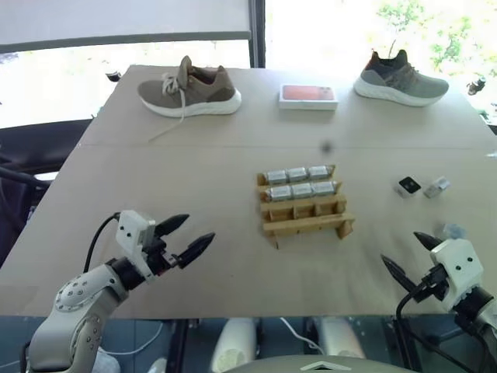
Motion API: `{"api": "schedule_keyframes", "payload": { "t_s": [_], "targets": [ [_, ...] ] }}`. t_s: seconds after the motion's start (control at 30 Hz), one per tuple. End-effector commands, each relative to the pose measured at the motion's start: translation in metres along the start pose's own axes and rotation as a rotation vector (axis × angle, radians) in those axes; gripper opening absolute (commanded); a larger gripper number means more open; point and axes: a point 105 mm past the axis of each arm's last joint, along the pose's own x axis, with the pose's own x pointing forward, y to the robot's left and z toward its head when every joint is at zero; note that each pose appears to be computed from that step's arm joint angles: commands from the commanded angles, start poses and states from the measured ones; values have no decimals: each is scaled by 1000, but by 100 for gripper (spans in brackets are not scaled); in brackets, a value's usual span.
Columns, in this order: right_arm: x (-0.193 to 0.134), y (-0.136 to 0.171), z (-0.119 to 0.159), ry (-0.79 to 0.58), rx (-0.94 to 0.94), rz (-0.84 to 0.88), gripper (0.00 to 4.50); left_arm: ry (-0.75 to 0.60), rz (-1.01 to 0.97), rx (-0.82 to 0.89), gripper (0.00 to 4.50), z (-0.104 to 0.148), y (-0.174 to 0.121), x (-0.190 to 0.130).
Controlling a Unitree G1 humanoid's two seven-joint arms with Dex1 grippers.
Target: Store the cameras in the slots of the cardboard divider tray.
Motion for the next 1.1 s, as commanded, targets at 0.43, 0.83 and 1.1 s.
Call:
{"api": "schedule_keyframes", "payload": {
  "t_s": [0.43,0.83,1.1],
  "targets": [
    [-9,-80,-2,276,363,-910,450,-131,-677,278,447,93,-67,30],
    [5,-86,-18,390,575,-933,450,-135,-789,318,447,107,-84,29],
    [15,-92,-23,394,571,-924,294,-141,-768,300,450,112,-78,28]
  ]
}}
